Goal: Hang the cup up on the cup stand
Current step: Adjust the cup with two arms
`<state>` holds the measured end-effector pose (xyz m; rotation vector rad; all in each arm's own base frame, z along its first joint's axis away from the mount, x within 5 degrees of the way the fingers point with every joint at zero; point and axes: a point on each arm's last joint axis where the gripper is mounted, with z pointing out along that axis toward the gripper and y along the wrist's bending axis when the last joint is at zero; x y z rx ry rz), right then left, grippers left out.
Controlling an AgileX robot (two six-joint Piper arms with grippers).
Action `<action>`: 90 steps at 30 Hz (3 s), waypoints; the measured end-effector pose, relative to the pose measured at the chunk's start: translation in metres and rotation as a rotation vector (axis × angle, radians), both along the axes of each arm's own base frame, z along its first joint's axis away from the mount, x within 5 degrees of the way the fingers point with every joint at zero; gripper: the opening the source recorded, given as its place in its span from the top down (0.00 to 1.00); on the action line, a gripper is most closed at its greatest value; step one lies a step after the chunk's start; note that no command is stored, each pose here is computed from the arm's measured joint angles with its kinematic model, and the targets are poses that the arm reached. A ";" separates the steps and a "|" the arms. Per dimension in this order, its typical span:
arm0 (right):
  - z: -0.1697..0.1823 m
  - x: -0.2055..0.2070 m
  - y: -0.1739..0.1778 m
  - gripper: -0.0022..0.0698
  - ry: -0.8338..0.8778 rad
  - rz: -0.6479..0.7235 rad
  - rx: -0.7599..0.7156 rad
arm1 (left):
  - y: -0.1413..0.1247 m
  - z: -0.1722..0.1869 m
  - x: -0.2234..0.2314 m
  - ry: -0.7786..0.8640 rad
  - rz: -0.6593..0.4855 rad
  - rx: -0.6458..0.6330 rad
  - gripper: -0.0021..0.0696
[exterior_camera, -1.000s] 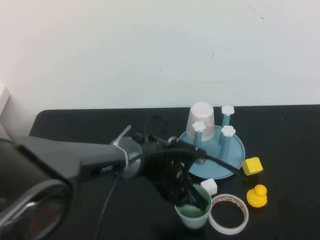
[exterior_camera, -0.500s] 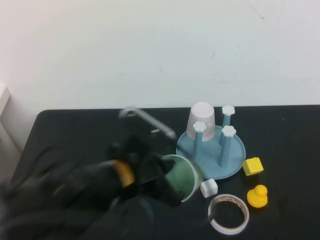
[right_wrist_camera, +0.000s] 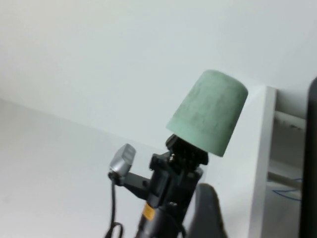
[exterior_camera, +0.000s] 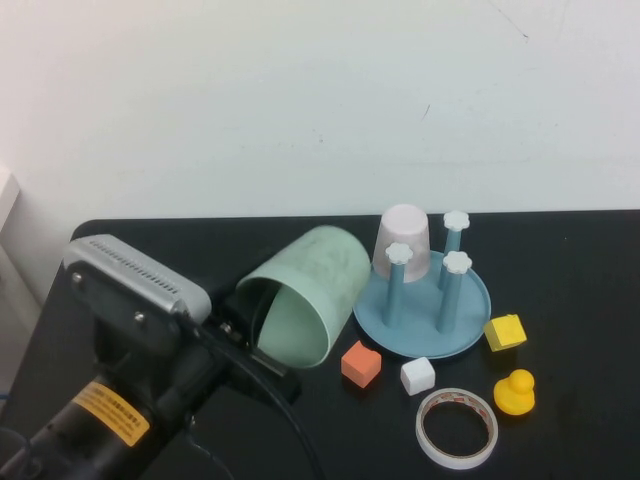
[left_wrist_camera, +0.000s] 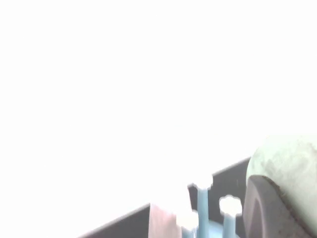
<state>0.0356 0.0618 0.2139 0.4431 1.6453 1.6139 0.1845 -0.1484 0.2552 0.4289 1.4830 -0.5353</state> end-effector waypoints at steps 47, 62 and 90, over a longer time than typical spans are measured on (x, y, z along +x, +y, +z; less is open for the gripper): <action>0.066 0.082 0.010 0.36 0.007 0.111 -0.267 | 0.003 0.026 -0.004 -0.294 0.021 -0.097 0.95; 0.098 0.137 0.052 0.01 0.039 0.382 -0.244 | 0.002 0.022 -0.003 -0.281 0.016 -0.052 0.95; 0.093 0.226 0.161 0.01 0.250 0.484 -0.222 | 0.005 0.020 0.001 -0.345 0.100 0.095 0.95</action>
